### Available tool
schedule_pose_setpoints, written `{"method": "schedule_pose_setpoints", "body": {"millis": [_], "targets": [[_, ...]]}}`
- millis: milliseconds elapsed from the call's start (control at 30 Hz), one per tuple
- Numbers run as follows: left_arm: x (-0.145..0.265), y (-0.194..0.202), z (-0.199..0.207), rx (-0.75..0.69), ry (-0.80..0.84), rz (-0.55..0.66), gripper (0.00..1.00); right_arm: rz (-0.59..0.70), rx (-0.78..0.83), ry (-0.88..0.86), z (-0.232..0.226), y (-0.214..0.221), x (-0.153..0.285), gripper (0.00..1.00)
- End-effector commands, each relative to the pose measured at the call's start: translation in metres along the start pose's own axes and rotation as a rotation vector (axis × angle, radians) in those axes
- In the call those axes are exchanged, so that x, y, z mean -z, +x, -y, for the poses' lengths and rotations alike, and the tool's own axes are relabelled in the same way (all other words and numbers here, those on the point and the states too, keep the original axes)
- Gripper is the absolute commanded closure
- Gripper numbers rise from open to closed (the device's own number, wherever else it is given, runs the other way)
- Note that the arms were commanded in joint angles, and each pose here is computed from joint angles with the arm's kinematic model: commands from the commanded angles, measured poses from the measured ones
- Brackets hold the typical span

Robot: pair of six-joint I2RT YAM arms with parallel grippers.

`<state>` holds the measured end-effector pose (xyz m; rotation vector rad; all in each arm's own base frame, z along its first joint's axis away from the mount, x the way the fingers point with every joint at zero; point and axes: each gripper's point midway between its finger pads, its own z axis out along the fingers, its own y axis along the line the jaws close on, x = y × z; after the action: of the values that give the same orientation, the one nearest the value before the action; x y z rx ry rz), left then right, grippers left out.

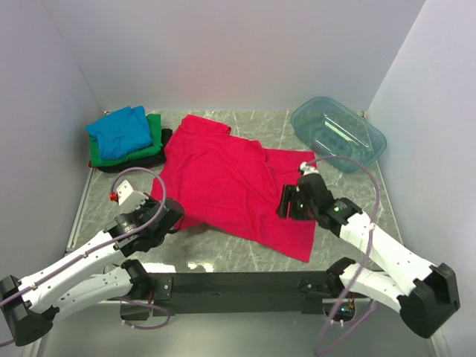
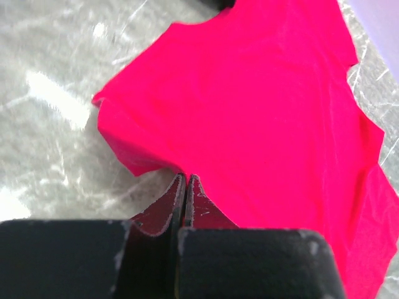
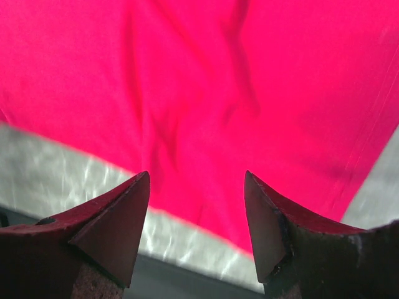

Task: Fold and stack the t-shirts
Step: Flatten the tshirt out

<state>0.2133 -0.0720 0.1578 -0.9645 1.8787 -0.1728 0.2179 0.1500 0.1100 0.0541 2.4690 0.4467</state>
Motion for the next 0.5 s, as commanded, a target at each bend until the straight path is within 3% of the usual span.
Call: {"method": "schedule_pose_setpoints", "body": {"millis": [0,467], "targets": [[0.0,-0.018,0.012,-0.093,0.054,0.079,0.99,-0.003,-0.084,0.102,0.01,0.018,0.012,0.31],[-0.018,0.0,0.048,-0.271,0.176,-0.001,0.99,-0.26,-0.167,0.352,0.059,0.111,0.038,0.31]]}}
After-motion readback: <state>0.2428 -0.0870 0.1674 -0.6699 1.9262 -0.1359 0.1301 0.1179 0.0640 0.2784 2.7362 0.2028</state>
